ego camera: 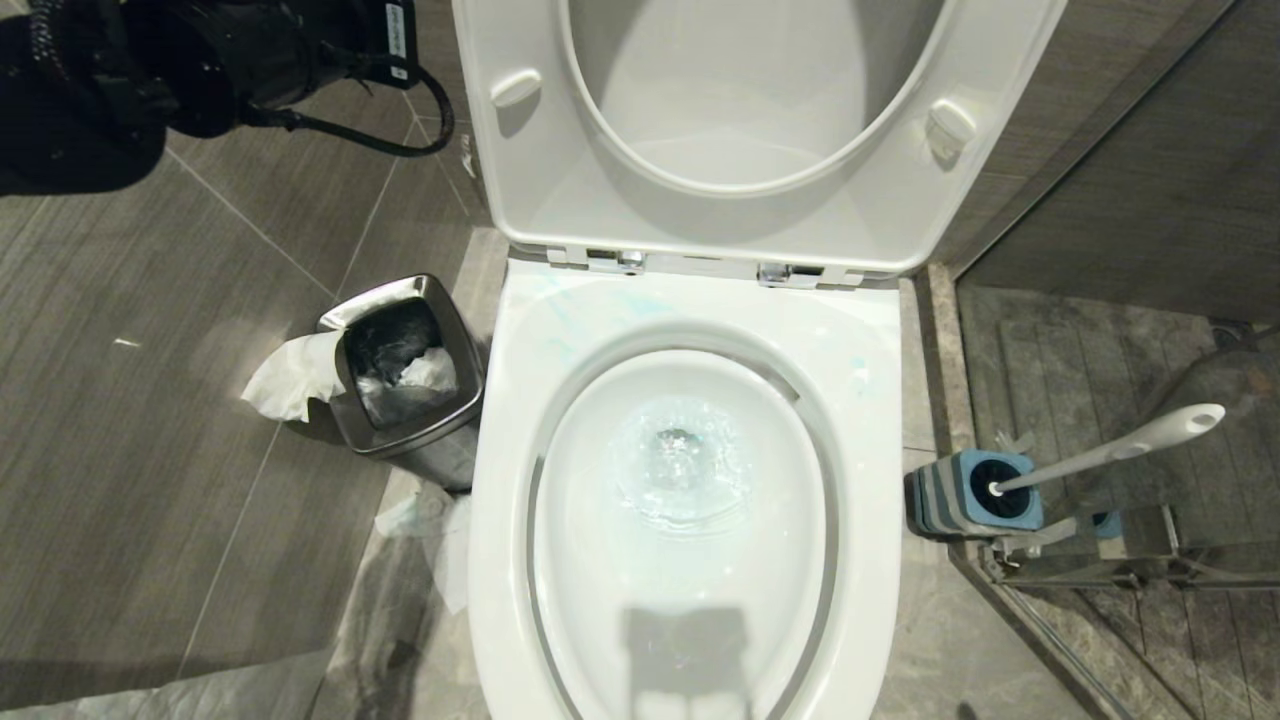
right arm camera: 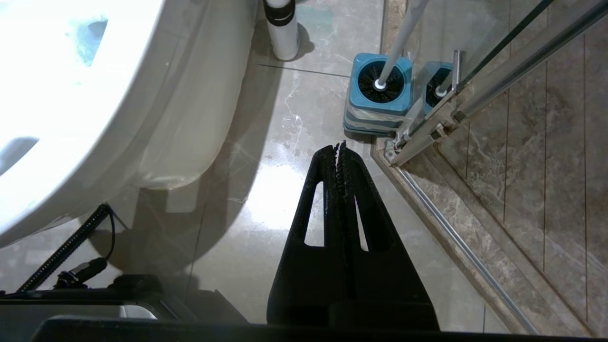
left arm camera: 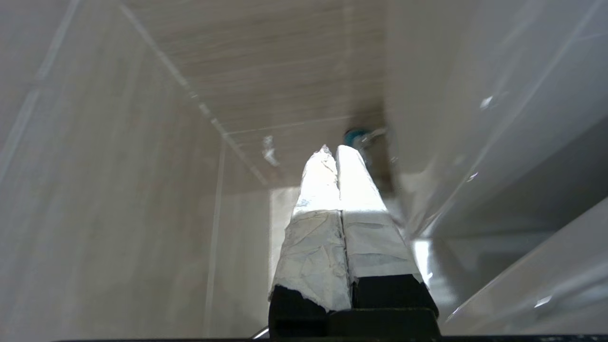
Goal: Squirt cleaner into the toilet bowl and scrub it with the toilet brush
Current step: Flush the toilet
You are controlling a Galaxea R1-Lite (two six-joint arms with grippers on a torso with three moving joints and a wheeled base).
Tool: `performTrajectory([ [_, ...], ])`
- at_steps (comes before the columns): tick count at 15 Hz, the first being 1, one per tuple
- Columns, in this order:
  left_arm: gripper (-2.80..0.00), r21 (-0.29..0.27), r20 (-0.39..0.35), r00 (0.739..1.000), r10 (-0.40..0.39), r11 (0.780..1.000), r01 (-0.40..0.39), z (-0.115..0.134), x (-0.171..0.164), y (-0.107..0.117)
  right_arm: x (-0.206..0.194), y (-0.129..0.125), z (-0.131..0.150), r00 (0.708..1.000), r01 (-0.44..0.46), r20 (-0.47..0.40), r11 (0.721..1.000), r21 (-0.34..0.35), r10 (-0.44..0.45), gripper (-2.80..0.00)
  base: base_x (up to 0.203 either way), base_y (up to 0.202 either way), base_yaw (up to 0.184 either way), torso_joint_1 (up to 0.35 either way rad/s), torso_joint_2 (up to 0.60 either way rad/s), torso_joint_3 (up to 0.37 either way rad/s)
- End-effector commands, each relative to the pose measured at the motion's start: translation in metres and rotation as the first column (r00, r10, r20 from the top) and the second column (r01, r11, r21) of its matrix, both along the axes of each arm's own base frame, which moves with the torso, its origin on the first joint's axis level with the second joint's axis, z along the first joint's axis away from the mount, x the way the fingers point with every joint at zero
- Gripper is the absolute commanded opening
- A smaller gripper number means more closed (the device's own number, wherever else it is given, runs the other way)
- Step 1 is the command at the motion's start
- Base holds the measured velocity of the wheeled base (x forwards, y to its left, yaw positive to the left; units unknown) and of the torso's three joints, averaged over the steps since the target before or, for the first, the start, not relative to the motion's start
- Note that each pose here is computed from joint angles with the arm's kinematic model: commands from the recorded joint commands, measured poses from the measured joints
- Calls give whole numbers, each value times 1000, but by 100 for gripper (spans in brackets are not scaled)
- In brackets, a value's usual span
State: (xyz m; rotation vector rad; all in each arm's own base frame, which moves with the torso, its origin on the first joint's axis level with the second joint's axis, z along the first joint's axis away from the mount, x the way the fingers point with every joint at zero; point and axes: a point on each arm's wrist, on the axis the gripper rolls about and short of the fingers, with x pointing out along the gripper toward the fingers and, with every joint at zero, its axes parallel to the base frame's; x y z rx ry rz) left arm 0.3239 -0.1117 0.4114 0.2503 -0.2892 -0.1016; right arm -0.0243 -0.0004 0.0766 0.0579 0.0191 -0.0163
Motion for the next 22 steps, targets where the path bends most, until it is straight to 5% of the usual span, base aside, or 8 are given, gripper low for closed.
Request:
performTrajectory([
  [1,-280,7,14,999,31,1000,-31,19,-26,18,0,0,0,1000,0,0,1000,0,0,-280,0,0,0,0,0,0],
  [9,-280,8,55,996,72,997,-73,43,-66,40,0,0,0,1000,0,0,1000,0,0,-280,0,0,0,0,0,0],
  [22,-280,-90,378,923,74,995,-43,72,-79,36,0,0,0,1000,0,0,1000,0,0,-280,0,0,0,0,0,0],
])
